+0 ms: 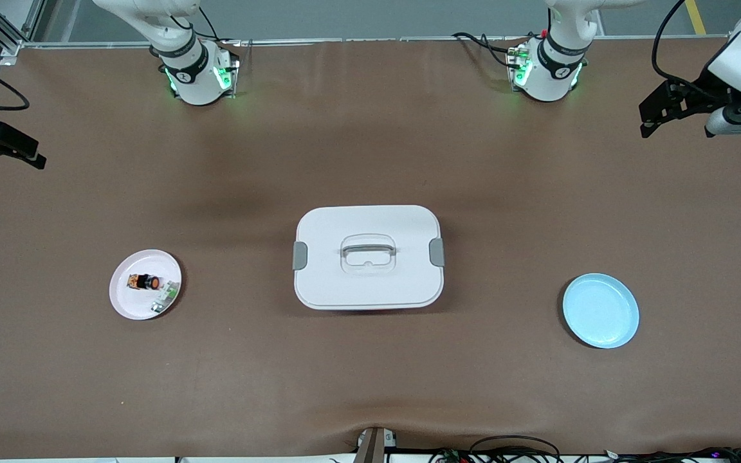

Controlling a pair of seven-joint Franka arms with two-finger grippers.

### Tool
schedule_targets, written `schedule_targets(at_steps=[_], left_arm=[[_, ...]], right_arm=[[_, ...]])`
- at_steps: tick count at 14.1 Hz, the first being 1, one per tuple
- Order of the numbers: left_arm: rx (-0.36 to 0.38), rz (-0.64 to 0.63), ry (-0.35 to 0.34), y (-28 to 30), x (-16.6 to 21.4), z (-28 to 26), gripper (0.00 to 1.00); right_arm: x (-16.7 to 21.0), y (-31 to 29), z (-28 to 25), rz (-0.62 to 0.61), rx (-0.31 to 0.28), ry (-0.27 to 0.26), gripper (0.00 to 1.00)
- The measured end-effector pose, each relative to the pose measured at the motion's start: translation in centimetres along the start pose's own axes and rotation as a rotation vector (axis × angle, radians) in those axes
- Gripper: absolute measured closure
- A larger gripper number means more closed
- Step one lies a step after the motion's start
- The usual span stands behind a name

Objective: Transfer orange switch to right arm and place

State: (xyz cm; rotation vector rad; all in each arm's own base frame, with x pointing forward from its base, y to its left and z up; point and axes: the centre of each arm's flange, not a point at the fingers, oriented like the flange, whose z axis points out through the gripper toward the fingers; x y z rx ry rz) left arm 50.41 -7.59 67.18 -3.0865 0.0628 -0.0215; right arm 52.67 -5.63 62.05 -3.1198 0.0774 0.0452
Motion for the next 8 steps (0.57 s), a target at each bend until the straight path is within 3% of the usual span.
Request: schedule_targets(at_steps=[8], left_arm=[[-0.001, -0.02, 0.015, -1.04, 0.01, -0.63, 0.0]], right_arm=[[0.02, 0.09, -0.92, 0.002, -0.001, 0.019, 0.0]])
